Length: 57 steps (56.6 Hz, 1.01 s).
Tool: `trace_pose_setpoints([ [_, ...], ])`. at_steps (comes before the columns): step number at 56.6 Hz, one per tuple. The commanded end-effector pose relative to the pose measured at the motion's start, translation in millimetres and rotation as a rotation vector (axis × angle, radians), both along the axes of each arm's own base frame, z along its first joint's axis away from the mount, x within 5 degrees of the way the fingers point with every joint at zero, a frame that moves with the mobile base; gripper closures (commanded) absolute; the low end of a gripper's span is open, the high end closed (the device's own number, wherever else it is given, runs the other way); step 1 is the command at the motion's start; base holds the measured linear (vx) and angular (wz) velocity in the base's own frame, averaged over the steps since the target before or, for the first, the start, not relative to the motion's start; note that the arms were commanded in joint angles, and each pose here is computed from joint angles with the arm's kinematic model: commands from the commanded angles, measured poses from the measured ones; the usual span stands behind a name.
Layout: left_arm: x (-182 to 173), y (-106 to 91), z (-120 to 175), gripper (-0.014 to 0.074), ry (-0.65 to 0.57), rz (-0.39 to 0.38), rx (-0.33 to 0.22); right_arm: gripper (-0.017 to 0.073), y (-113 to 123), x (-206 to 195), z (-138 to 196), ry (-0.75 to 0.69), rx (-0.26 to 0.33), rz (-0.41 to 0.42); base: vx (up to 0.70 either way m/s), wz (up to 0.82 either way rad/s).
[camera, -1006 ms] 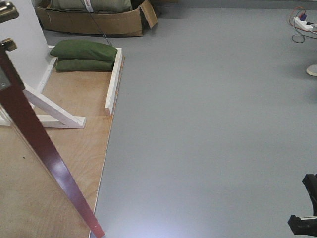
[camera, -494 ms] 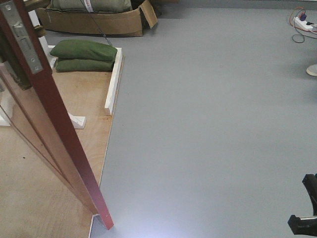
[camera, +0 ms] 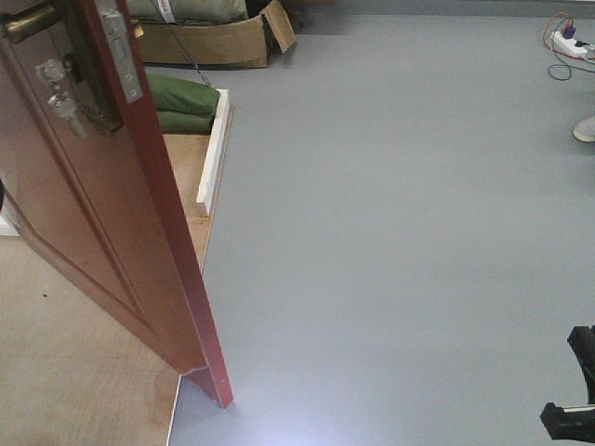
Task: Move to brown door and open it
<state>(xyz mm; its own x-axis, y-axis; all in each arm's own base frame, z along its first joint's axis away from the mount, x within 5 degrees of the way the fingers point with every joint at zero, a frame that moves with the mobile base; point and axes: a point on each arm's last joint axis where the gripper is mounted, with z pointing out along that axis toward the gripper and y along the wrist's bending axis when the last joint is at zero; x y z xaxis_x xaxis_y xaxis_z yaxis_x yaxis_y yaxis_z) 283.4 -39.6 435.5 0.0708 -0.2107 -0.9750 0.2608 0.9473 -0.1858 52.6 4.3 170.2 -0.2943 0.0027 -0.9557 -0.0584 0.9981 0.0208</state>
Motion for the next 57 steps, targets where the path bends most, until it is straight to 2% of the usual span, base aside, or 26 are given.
trace_pose_setpoints([
  [1, -8, -9.4, 19, 0.0557, -0.095, -0.077, -0.01, 0.0559, 0, 2, 6, -0.078, -0.006, -0.004, 0.0, 0.0],
  [14, 0, -20.3, 11, 0.0555, -0.092, -0.116, 0.034, 0.0559, 0, 2, 6, -0.078, -0.006, -0.004, 0.0, 0.0],
  [23, -1, -23.5, 13, 0.0555, -0.123, -0.154, 0.03, 0.0559, 0, 2, 6, -0.078, -0.006, -0.004, 0.0, 0.0],
  [48, -1, -23.2, 13, 0.0555, -0.123, -0.153, 0.03, 0.0559, 0, 2, 6, -0.078, -0.006, -0.004, 0.0, 0.0],
  [52, -1, -23.0, 13, 0.0553, -0.134, -0.146, 0.062, 0.0559, 0, 2, 6, -0.078, -0.006, -0.004, 0.0, 0.0],
  [57, -1, -23.0, 13, 0.0552, -0.158, -0.133, 0.132, 0.0559, 0, 2, 6, -0.078, -0.006, -0.004, 0.0, 0.0],
])
